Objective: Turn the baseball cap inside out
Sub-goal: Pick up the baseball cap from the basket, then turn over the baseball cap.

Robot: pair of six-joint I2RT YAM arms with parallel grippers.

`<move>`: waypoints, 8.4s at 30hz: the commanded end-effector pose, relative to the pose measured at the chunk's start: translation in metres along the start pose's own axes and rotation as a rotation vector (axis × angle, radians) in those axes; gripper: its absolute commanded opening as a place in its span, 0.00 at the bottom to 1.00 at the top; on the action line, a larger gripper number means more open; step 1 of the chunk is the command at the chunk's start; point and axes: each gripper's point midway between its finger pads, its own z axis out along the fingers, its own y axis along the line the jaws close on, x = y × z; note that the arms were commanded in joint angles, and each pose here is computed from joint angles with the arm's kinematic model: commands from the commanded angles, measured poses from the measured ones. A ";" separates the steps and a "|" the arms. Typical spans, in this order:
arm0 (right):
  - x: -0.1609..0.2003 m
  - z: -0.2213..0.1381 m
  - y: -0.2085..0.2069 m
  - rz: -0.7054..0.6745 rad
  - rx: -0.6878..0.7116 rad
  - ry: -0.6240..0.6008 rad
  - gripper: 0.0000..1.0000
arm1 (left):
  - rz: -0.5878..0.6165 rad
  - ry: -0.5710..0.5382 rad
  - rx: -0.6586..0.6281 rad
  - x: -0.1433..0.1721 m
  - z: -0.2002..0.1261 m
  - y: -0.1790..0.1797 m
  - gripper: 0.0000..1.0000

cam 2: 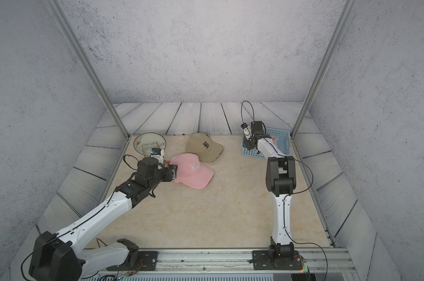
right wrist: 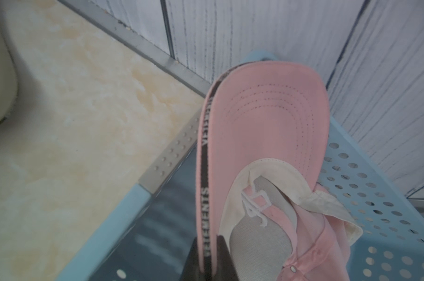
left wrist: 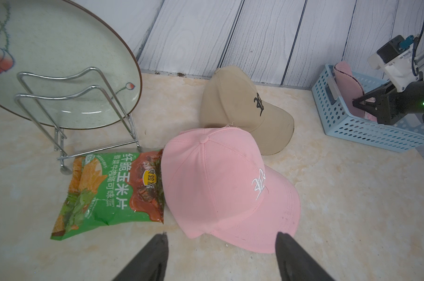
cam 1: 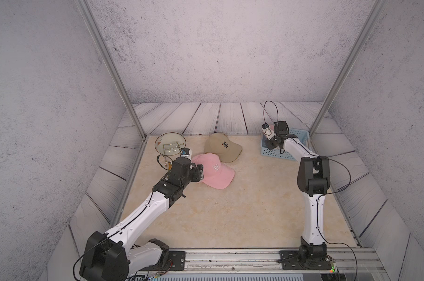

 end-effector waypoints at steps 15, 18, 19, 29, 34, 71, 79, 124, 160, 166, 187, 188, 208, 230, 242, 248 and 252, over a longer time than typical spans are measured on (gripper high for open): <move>-0.119 -0.206 -0.051 -0.026 0.149 -0.473 0.00 | 0.096 -0.126 0.164 -0.023 -0.015 -0.026 0.77; -0.123 -0.236 -0.027 -0.023 0.013 -0.516 0.00 | 0.120 -0.162 0.182 -0.034 -0.020 -0.031 0.77; -0.123 -0.246 -0.018 -0.018 -0.040 -0.531 0.00 | 0.130 -0.165 0.187 -0.037 -0.022 -0.033 0.76; -0.074 -0.320 0.083 0.185 -0.612 -0.439 0.00 | 0.403 -0.323 0.487 -0.072 -0.043 -0.098 0.72; -0.030 -0.340 0.135 0.278 -0.850 -0.355 0.00 | 0.627 -0.310 0.622 -0.077 -0.050 -0.130 0.75; 0.013 -0.375 0.228 0.113 -0.936 -0.230 0.25 | 0.855 0.132 1.396 0.006 -0.079 -0.223 0.00; 0.014 -0.347 0.170 0.250 -0.496 -0.335 0.56 | 0.426 0.016 0.827 -0.053 -0.031 -0.193 0.00; 0.141 -0.187 0.307 0.441 -0.703 0.357 0.52 | -0.381 0.232 0.552 0.090 -0.002 -0.101 0.00; 0.167 -0.157 0.346 0.281 -0.605 0.476 0.37 | -0.383 0.279 0.512 0.109 0.013 -0.096 0.00; 0.168 -0.155 0.354 0.260 -0.603 0.476 0.14 | -0.387 0.274 0.511 0.108 0.013 -0.095 0.00; 0.077 -0.253 0.248 0.605 -0.932 -0.033 0.00 | -0.384 0.145 0.027 0.114 -0.011 0.013 0.00; 0.079 -0.254 0.240 0.622 -0.911 -0.041 0.00 | -0.378 0.138 0.027 0.113 -0.014 0.015 0.00; 0.062 -0.304 0.215 0.411 -0.741 -0.322 0.45 | -0.582 0.136 0.623 0.011 -0.059 -0.102 0.00; 0.018 -0.354 0.293 -0.444 -0.305 -0.912 0.61 | -1.196 0.143 0.374 -0.054 -0.053 -0.109 0.00; -0.005 -0.326 0.274 -0.402 -0.062 -0.856 0.53 | -1.229 0.248 0.480 -0.046 -0.054 -0.146 0.00; -0.008 -0.317 0.258 -0.298 -0.016 -0.753 0.05 | -1.134 0.230 0.517 -0.047 -0.050 -0.154 0.31; -0.005 -0.314 0.255 -0.258 -0.033 -0.695 0.00 | -0.856 0.045 0.487 -0.066 -0.048 -0.144 0.67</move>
